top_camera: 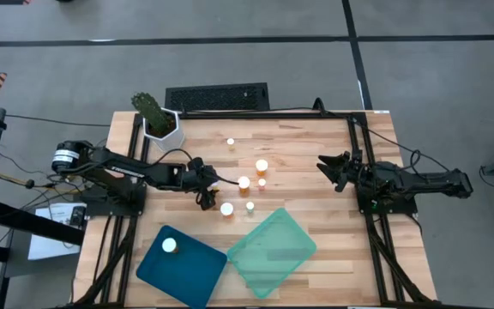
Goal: Pick and place medicine bottles into bin by pill shape (circle, oval)
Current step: Put the small orange pill bottle into the green bin
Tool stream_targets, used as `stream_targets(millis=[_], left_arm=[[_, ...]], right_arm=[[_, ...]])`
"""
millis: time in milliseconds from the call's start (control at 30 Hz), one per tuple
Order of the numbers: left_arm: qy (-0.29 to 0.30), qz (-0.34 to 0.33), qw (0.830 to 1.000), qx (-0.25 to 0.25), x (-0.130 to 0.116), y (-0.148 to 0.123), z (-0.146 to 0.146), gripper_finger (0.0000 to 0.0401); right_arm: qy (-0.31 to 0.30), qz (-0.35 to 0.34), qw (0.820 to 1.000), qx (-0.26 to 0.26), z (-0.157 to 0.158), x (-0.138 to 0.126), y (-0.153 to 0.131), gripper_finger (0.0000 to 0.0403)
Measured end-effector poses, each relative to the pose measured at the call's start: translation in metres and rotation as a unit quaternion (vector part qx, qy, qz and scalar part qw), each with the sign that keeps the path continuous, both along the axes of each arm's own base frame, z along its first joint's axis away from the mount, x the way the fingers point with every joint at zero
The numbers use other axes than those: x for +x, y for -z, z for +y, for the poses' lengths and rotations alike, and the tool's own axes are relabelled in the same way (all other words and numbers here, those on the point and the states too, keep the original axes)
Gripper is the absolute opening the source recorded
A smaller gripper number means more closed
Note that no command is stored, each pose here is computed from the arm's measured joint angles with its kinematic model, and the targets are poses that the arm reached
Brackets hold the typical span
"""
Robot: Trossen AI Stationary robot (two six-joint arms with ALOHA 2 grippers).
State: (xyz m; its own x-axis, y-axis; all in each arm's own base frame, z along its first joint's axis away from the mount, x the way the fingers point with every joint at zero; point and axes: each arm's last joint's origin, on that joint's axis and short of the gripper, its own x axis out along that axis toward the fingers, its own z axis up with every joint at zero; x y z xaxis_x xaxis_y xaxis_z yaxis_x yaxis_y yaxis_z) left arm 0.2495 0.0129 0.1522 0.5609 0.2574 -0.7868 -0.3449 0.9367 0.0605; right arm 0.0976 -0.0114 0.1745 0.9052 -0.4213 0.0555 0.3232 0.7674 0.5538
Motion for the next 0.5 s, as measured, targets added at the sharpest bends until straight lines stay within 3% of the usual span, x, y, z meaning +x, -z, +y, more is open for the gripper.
stream_targets(millis=[500], left_arm=[[-0.019, -0.001, 1.0, -0.008, -0.0007, 0.0002, 0.0003, 0.0136]], right_arm=[[0.0, 0.0, 1.0, 0.0, 0.0, 0.0, 0.0, 0.026]])
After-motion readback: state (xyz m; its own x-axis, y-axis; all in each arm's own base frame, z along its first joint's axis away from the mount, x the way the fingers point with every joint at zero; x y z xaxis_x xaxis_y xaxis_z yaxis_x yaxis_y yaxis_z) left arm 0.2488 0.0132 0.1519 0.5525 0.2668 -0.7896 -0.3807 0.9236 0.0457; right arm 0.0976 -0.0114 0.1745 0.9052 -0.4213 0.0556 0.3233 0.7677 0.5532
